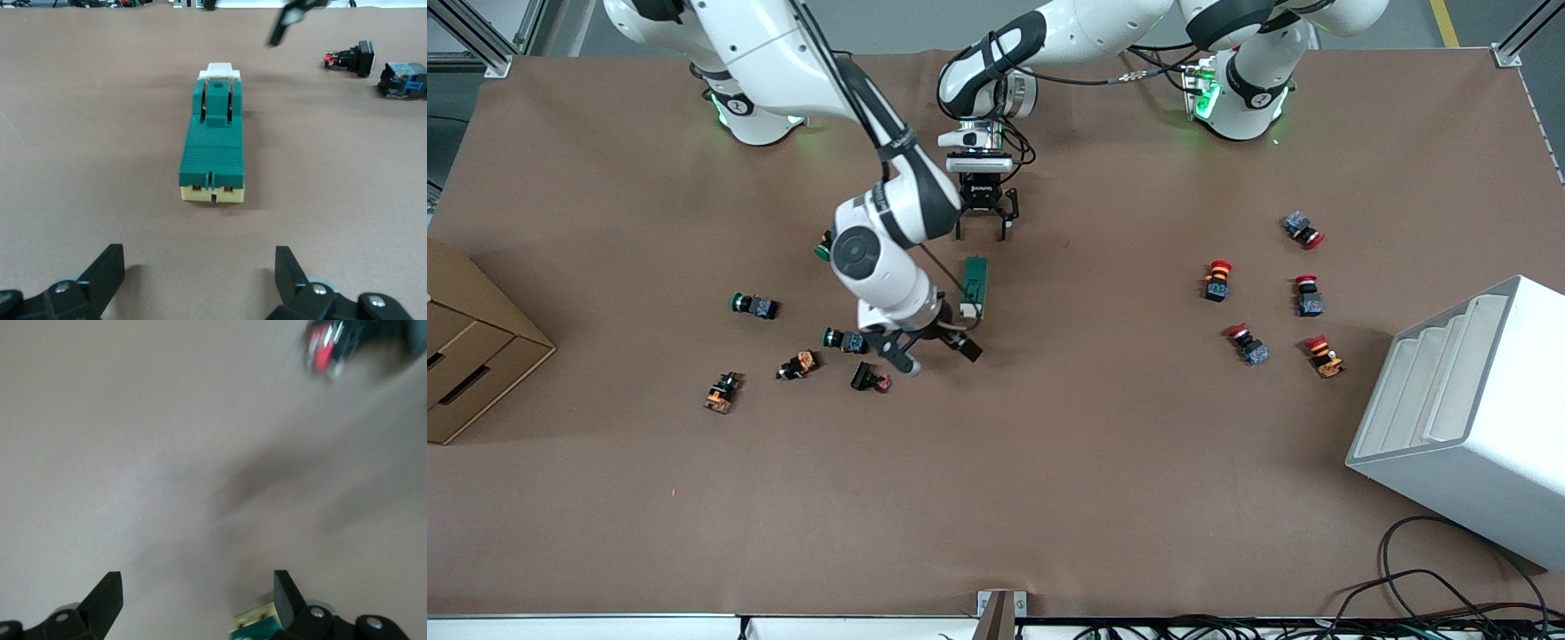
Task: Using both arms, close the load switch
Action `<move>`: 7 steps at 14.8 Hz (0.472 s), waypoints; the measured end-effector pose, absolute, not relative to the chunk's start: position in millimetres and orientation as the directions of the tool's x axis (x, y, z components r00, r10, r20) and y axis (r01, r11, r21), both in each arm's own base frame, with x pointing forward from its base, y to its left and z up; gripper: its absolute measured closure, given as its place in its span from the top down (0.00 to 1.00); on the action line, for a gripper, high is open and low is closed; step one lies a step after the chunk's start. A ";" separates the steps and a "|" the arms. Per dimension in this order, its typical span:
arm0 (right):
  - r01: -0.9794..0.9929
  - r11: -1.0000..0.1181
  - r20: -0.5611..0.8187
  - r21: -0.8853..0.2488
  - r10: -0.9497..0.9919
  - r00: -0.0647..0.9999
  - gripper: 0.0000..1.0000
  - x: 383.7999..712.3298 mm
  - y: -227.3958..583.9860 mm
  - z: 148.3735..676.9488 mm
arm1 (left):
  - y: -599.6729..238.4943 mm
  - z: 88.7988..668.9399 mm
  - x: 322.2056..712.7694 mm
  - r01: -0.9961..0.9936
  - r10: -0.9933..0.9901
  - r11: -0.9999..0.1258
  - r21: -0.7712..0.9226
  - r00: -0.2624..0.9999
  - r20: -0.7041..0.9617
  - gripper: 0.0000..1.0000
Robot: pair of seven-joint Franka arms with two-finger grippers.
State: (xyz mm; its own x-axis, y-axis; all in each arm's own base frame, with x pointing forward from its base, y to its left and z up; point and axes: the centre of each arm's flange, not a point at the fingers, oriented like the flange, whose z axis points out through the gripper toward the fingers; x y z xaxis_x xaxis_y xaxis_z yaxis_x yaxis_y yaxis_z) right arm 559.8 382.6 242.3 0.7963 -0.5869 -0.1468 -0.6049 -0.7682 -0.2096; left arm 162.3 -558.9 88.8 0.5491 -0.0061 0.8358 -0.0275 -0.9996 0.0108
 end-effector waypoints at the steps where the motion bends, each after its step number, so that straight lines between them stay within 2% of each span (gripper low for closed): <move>1: -0.564 -0.805 -0.156 -0.181 -0.543 0.825 1.00 570.1 364.0 258.6 | -557.7 88.5 163.2 -0.018 -0.009 -1.000 0.001 0.548 0.836 1.00; 4: -0.408 -0.905 -0.204 -0.123 -0.380 0.903 1.00 595.5 282.7 315.6 | -563.4 97.6 168.3 0.034 -0.048 -0.996 -0.083 0.581 0.813 1.00; 7: -0.251 -0.966 -0.240 -0.065 -0.229 0.943 1.00 607.0 185.5 363.5 | -580.0 121.7 181.0 0.098 -0.024 -0.989 -0.108 0.621 0.784 1.00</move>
State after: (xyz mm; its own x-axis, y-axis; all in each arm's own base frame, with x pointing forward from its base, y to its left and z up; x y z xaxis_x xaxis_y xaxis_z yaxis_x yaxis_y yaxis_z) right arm 607.0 185.5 363.5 0.9435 -0.2291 -0.2396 -0.2509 -0.9658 -0.0646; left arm 181.0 -580.0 121.7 0.6206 -0.0237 0.7838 0.0983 -0.9893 -0.1078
